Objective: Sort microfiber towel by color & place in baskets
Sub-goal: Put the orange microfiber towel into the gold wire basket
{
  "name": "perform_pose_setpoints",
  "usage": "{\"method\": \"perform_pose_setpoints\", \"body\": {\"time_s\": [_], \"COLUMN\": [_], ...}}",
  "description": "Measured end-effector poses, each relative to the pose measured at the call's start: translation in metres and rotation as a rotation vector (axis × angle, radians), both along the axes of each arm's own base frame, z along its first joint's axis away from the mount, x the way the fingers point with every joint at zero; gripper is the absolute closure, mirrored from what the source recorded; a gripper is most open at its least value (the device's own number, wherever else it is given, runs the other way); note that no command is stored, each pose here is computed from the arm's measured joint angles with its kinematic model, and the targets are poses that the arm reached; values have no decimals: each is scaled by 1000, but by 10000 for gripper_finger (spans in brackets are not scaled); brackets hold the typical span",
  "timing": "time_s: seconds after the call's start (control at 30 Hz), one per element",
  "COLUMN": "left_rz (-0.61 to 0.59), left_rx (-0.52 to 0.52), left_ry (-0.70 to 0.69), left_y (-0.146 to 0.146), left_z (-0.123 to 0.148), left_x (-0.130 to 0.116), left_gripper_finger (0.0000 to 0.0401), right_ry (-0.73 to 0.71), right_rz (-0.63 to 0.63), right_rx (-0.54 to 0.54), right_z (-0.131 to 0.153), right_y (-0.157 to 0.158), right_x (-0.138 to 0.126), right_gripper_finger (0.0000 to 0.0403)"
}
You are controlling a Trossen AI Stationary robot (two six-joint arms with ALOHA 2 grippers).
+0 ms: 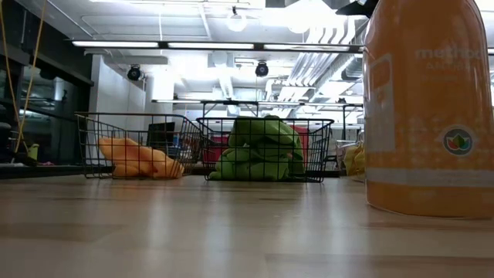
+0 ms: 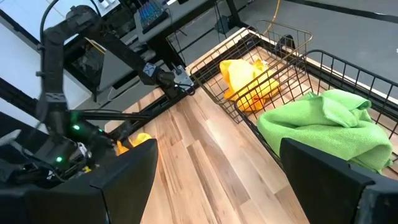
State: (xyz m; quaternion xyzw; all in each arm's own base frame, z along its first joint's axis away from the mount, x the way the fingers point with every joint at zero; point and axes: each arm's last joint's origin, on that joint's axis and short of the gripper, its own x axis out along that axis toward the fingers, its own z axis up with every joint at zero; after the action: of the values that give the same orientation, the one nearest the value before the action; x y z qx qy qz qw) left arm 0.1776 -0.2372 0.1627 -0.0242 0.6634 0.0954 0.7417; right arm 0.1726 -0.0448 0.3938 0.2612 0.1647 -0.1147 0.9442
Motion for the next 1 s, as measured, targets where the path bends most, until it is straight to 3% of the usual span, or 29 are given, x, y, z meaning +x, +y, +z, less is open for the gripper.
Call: {"method": "perform_pose_setpoints", "body": {"time_s": [0.2,0.27,0.33,0.43,0.47,0.6,0.8,0.9,1.0], "left_rz": [116,100,68,31,23,-59,-92,-7,112], "left_rx": [-149,-152,-170,-173,-175,-164,34,217,418], "left_ry": [23,27,-3,-96,-132,-273,-645,-813,-910], "left_y": [10,15,20,38,47,88,162,197,225], "left_z": [-20,-18,-13,7,16,62,164,211,240], "left_x": [6,12,23,45,52,73,75,53,21], "left_gripper_finger": [185,209,257,363,381,391,397,398,399], "right_ry": [3,9,16,24,27,29,25,8,-18], "right_rz": [0,0,-1,-1,-1,-11,-48,-62,-86], "right_rx": [1,2,4,6,7,4,-6,-13,-8], "right_z": [0,-1,-1,-2,-2,-3,-2,0,2], "right_y": [0,0,0,0,0,0,-1,-2,-2], "right_x": [0,0,-1,-1,-1,-1,-1,0,0], "right_gripper_finger": [71,71,71,71,71,71,71,71,71]}}
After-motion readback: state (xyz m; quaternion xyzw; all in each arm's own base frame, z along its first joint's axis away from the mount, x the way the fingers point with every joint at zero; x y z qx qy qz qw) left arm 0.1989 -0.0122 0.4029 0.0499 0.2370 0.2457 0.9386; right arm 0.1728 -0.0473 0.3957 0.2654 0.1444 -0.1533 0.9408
